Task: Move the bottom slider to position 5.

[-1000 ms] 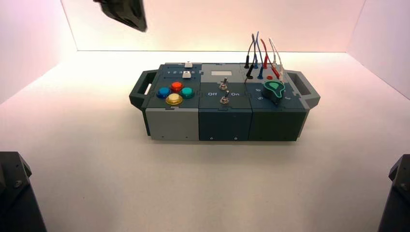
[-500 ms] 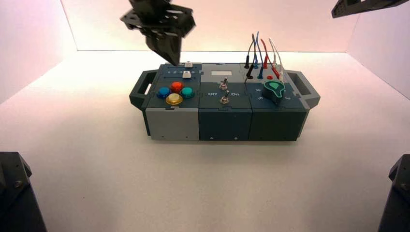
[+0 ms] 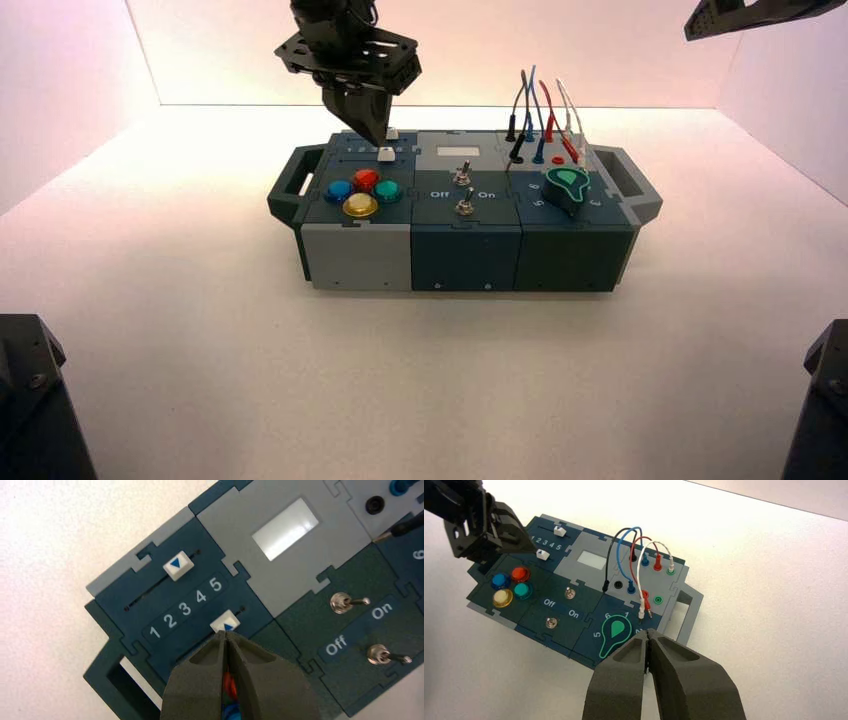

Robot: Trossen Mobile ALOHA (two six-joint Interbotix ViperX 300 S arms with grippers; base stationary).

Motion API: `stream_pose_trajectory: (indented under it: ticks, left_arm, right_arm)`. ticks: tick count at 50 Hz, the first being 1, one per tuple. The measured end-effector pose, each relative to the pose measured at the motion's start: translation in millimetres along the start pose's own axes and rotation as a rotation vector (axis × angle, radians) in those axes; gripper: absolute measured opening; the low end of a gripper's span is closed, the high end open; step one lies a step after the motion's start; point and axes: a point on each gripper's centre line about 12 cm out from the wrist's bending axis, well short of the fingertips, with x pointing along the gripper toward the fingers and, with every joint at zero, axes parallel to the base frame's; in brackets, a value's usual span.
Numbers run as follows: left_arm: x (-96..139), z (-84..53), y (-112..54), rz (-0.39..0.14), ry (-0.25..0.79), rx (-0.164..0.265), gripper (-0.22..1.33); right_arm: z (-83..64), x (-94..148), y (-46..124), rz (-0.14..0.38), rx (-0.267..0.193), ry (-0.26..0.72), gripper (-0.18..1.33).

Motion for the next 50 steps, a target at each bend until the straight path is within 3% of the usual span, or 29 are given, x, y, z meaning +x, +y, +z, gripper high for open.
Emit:
stream_pose_trajectory:
  ticks: [20, 38, 50]
  left_arm:
    - [3, -3.9, 26.7, 0.023, 0.022, -0.036, -0.16]
    - [3, -3.1, 23.8, 0.019, 0.025, -0.027, -0.16]
    - [7, 4.5, 6.2, 0.001, 0.021, 0.016, -0.16]
  right_arm:
    - [0.1, 0, -0.2, 0.000, 0.004, -0.002, -0.14]
    - [0.3, -1, -0.2, -0.001, 0.003, -0.005, -0.14]
    - [0.7, -2, -0.2, -0.001, 0.003, -0.011, -0.14]
